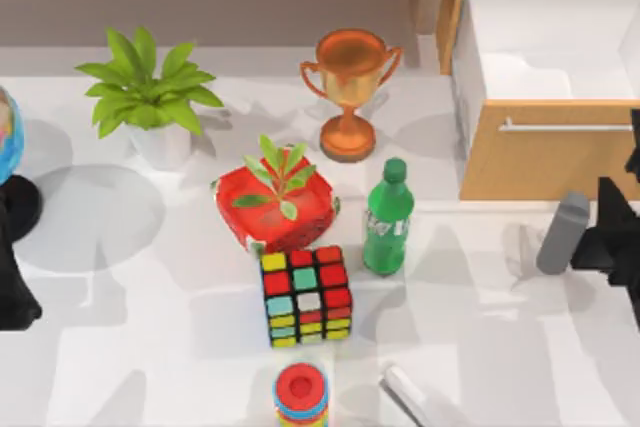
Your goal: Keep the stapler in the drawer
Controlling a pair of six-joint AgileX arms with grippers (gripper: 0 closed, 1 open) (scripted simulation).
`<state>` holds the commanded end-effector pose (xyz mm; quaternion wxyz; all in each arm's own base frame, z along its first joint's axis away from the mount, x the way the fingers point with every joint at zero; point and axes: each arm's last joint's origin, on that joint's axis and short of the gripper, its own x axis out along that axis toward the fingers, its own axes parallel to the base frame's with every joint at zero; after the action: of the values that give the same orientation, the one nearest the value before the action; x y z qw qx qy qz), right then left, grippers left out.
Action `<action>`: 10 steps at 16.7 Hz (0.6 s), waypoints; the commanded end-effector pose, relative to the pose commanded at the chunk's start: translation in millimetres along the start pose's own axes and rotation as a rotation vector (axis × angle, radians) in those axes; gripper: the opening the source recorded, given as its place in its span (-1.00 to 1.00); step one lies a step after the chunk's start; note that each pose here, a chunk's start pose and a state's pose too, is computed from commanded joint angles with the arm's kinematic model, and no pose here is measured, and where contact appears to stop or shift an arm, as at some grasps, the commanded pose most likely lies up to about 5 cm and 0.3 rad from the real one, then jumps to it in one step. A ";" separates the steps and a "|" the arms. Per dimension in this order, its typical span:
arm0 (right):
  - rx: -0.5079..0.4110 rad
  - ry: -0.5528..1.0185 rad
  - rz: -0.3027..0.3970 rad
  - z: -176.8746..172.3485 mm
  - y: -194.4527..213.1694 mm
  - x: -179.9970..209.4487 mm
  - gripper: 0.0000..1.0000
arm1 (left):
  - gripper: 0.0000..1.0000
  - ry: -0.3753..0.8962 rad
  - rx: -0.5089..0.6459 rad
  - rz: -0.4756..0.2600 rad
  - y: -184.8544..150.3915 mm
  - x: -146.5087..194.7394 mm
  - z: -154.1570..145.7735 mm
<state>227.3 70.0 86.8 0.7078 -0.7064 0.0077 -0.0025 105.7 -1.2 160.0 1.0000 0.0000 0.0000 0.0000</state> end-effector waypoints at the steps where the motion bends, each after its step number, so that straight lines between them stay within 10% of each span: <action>1: 0.000 0.000 0.000 -0.1 0.0 -3.0 1.00 | 1.00 0.000 0.000 0.000 0.0 0.0 0.0; 10: 0.037 -0.053 0.046 1.4 5.4 -9.1 1.00 | 1.00 0.000 0.000 0.000 0.0 0.0 0.0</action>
<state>218.2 71.5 81.5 0.7207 -0.6925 0.0051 0.0326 105.7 -1.2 160.0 1.0000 0.0000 0.0000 0.0000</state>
